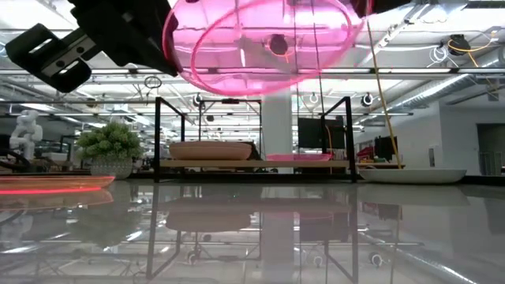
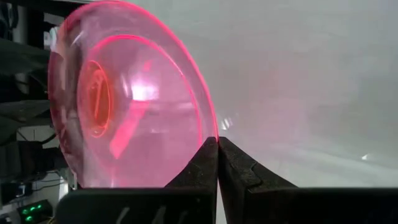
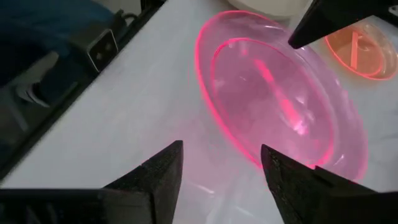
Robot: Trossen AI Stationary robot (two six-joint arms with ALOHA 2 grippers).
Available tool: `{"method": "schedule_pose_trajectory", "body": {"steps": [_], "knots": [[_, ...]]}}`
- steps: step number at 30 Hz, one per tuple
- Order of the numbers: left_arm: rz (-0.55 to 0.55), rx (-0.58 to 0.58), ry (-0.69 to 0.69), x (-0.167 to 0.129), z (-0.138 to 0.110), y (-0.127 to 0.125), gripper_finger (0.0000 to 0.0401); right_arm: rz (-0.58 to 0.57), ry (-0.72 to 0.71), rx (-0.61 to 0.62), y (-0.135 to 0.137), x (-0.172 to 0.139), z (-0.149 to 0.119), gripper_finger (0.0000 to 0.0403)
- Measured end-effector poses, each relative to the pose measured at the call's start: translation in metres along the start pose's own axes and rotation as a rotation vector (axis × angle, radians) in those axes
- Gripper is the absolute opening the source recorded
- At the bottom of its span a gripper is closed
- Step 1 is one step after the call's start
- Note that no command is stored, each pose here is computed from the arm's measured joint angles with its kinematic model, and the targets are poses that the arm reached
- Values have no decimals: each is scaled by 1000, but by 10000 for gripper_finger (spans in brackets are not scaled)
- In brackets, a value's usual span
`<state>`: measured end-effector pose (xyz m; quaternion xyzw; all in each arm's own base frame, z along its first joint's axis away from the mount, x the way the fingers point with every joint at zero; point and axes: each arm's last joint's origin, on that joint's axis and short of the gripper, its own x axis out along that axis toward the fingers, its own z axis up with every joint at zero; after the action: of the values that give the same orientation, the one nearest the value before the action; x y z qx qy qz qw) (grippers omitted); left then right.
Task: Place and stack plates onto a shelf
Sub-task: Stack the pink plate on the pink plate on the shelf
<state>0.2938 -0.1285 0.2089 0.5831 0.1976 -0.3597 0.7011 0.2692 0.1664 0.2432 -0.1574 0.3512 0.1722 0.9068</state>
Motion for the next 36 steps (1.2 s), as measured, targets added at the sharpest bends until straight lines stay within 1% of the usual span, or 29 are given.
{"method": "schedule_pose_trajectory", "body": {"steps": [8,14,17,20,27,36], "knots": [[-15,-17,-40,0,1,0,3,-2,21,-157,1,10,-3,130],[-16,-21,-41,0,1,0,3,-6,15,-233,0,10,-2,84],[-17,-22,-40,0,1,-1,3,-9,18,-274,-1,12,-2,70],[-17,-25,-41,0,1,-1,3,-30,42,-320,-1,17,-5,64],[-27,-40,-63,0,2,-1,3,-29,65,-352,0,31,-9,57],[-15,-44,-57,0,2,0,3,-20,66,-365,1,31,-9,6]]}}
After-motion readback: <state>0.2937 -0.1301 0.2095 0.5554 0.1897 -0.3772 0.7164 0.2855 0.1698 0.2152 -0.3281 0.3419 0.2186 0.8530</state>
